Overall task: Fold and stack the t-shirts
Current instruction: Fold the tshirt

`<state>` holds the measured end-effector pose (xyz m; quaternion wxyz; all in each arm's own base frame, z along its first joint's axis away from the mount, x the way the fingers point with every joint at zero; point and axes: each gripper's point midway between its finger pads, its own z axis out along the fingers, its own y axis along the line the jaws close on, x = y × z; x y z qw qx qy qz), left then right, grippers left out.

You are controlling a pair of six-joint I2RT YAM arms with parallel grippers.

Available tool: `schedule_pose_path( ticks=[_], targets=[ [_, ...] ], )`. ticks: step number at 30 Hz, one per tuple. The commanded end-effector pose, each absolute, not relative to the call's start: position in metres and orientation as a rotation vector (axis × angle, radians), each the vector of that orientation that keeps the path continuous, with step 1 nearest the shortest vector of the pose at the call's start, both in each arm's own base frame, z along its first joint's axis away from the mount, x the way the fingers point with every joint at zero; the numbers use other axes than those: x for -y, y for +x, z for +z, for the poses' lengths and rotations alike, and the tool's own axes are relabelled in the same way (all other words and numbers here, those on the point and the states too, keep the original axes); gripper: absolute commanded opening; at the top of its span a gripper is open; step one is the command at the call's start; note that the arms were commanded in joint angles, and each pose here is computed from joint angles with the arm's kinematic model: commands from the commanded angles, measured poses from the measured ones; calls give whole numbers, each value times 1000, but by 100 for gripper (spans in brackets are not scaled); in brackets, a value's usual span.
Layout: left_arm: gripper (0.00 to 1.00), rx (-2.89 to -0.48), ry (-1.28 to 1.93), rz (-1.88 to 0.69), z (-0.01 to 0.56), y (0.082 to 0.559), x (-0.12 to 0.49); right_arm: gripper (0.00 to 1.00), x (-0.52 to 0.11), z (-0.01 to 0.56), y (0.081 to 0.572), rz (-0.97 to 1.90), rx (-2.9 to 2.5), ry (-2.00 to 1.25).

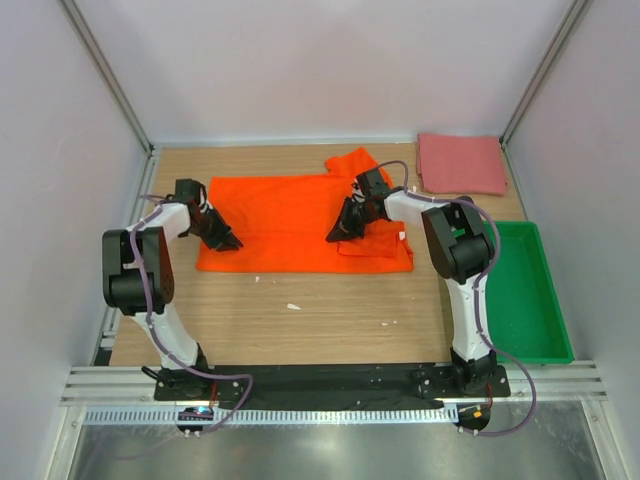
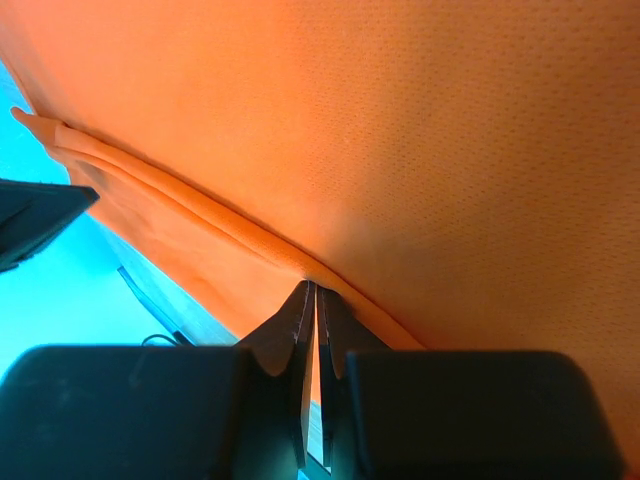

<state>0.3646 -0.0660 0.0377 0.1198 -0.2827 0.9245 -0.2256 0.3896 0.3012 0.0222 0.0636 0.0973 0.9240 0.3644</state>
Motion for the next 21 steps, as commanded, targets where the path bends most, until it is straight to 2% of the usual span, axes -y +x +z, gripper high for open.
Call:
schedule_pose_path(
  ticks=[1,5,8,12,16,21],
  targets=[
    [18,-2611,-912,-615,39,382,31,10,-300,30,390,1104,-2783,244],
    [17,-2607,-974,-614,32,379,13,10,-299,36,378,1128,-2786,217],
    [19,-2538,-893,-684,63,387,22,12,-299,63,386,1131,-2722,176],
    [32,-2390,-782,-657,117,412,22,35,-282,113,427,1004,-2581,180],
    [47,-2291,-673,-588,145,451,8,45,-236,145,491,812,-2392,316],
    [50,-2246,-571,-587,140,517,-9,54,-166,164,565,637,-2171,460]
  ],
)
